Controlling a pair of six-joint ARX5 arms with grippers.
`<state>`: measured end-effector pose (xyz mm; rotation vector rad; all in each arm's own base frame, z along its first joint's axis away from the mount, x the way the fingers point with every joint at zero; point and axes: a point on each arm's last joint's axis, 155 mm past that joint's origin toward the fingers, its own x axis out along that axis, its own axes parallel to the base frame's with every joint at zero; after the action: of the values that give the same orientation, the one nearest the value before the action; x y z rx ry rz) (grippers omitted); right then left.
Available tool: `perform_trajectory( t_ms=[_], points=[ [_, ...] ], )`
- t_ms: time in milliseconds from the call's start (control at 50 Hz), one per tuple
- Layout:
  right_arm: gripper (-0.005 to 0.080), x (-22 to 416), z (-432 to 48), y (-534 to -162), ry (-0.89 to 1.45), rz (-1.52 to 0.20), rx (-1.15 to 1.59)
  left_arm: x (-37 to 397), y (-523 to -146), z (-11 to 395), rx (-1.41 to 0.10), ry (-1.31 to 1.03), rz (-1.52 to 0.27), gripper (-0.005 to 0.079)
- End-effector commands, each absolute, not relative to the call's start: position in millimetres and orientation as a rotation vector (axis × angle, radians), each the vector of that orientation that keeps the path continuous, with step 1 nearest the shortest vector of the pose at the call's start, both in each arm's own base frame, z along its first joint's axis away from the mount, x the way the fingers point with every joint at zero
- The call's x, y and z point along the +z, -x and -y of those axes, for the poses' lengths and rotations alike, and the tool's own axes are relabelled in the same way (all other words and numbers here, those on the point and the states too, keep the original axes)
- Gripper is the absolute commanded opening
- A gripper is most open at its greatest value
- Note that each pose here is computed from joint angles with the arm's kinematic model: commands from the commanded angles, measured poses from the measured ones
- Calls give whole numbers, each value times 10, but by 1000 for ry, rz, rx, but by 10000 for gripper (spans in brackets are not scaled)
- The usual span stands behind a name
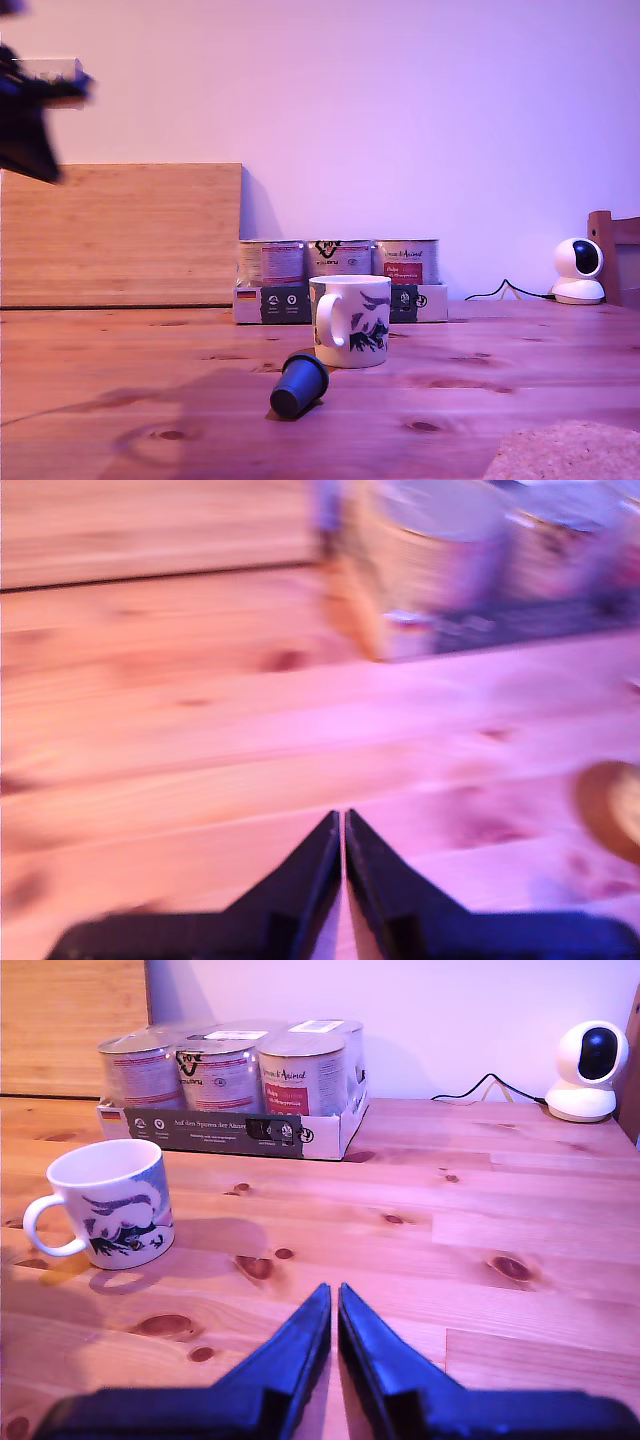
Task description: Slide the grey coffee capsule to the right
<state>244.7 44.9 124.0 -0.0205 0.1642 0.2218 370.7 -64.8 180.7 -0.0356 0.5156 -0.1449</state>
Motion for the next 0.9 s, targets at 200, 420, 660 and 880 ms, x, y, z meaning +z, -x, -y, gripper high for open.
perform_trajectory(
  t_ms=[200, 420, 660, 880],
  points=[
    [-12, 1253, -449, -2447, 20, -161, 222, 2150, -3560, 577, -220, -36, -397, -20],
    [-12, 1253, -449, -2447, 20, -161, 222, 2215, -3381, 515, -217, -14, -347, -20],
    [-12, 1253, -449, -2447, 20, -161, 222, 2062, -3162, 345, -129, 53, -321, -20],
    [-12, 1253, -449, -2447, 20, -161, 222, 2095, -2980, 307, -115, 71, -259, -20]
  ],
)
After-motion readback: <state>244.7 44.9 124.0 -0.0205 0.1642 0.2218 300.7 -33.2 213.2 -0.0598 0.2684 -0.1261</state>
